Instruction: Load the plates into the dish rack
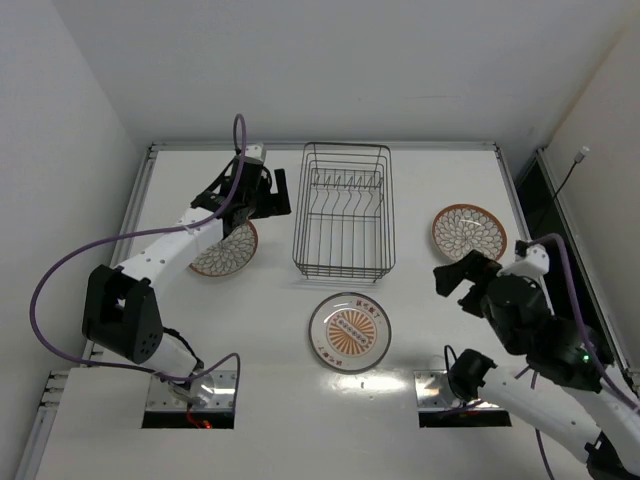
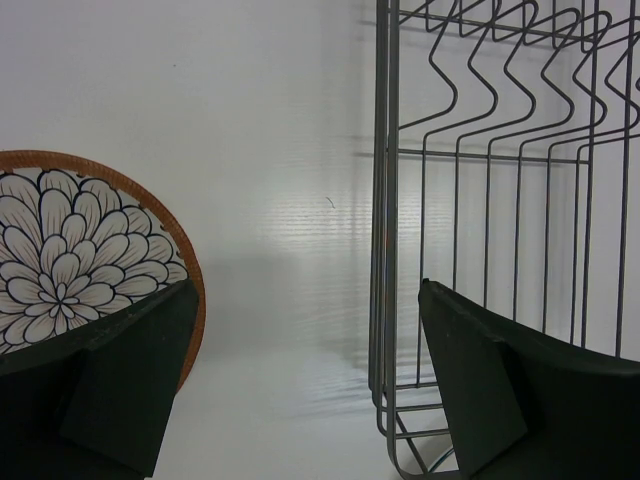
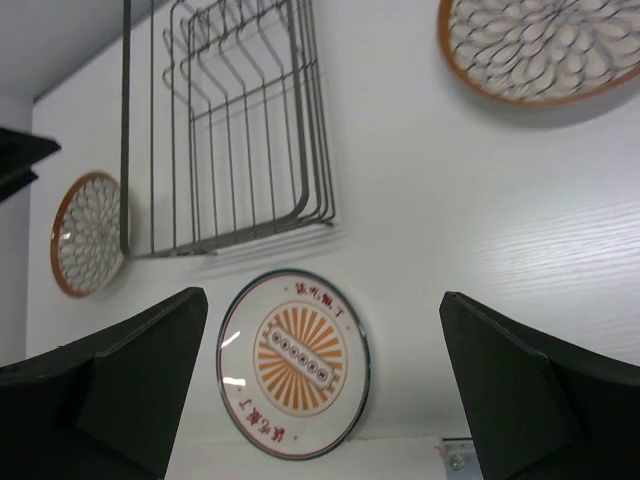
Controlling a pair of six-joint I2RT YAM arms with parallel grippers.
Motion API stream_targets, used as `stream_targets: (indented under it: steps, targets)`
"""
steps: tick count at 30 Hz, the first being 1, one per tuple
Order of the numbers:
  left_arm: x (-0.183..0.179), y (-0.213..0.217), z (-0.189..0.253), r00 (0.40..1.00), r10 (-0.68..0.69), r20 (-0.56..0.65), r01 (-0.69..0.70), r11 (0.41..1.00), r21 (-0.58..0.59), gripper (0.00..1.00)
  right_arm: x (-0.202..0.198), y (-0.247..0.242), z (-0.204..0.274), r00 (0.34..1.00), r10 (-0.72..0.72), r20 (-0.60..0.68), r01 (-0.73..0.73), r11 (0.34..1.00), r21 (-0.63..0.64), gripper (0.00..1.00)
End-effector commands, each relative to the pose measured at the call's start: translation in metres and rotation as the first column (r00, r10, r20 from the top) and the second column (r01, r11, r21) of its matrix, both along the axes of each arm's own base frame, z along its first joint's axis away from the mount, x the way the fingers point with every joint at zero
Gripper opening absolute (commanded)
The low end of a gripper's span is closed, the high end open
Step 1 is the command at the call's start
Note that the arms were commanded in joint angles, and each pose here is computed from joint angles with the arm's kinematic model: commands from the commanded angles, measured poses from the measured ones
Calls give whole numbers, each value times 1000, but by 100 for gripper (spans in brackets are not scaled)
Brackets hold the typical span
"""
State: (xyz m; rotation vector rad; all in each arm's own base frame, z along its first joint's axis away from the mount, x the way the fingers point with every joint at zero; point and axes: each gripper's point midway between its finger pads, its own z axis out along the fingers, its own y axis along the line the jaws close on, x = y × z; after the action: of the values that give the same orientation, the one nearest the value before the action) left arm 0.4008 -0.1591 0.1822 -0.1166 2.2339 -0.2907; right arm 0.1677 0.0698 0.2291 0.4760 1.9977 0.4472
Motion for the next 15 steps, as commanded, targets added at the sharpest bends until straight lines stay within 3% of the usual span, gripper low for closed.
stream_targets:
  steps: [1, 5, 12, 15]
  targets:
    - [6, 3, 19, 998, 11, 63, -10, 1000, -18, 91, -2, -45, 13, 989, -150, 8, 150, 973, -178, 100]
    - [5, 2, 19, 998, 4, 62, -2, 1000, -23, 91, -1, -62, 34, 979, -199, 54, 206, 950, -234, 100]
    - [6, 3, 19, 998, 11, 63, -10, 1000, -18, 91, 5, -73, 45, 952, -252, 171, 281, 943, -176, 100]
    - [6, 1, 15, 999, 4, 53, -3, 1000, -20, 91, 21, -59, 51, 967, -212, 144, 246, 923, -294, 100]
